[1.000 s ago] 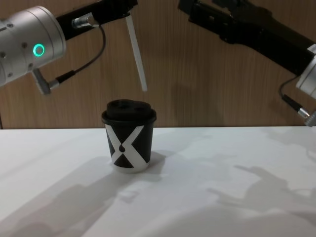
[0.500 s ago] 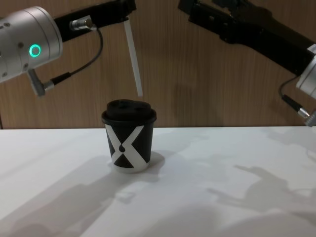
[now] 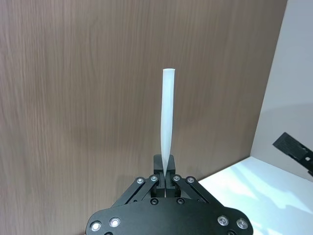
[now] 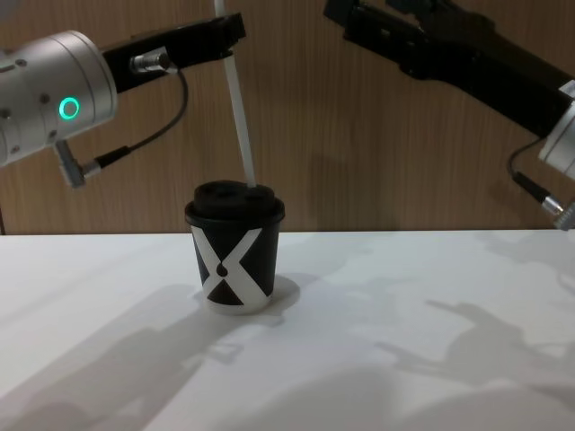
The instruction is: Pick up the straw with one hand, pass it to the other hand, and insert it into the cup.
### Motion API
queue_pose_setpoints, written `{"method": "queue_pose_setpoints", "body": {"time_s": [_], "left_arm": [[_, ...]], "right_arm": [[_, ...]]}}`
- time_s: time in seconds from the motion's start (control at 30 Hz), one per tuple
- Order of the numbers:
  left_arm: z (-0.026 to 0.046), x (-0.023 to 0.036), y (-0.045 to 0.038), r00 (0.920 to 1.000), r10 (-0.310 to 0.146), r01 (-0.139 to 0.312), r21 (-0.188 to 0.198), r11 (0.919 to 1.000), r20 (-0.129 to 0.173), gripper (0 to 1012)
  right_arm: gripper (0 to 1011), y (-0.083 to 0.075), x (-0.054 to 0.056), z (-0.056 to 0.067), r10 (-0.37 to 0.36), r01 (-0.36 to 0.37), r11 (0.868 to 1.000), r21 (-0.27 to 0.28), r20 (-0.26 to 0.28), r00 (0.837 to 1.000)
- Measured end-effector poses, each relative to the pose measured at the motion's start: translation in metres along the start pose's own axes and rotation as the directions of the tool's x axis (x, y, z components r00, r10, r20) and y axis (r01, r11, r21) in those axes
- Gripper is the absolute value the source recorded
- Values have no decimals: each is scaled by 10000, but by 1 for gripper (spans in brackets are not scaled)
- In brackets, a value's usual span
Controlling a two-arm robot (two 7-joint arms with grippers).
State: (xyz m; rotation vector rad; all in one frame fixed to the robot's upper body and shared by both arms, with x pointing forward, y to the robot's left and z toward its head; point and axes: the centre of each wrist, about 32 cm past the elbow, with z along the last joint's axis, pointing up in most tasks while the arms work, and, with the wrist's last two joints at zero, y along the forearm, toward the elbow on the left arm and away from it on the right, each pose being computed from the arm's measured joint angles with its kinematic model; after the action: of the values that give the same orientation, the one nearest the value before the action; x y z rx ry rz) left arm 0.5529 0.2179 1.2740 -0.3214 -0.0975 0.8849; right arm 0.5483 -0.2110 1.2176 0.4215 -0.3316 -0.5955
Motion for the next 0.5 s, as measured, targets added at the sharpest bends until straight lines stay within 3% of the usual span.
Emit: {"method": "queue_pose_setpoints", "body": {"time_s": [0.5], "left_arm": [[-60, 37, -54, 9999, -75, 77, 135, 9999, -133, 7]], "right_arm": [[1001, 0, 0, 0, 1, -1, 10000, -1, -1, 10000]]}}
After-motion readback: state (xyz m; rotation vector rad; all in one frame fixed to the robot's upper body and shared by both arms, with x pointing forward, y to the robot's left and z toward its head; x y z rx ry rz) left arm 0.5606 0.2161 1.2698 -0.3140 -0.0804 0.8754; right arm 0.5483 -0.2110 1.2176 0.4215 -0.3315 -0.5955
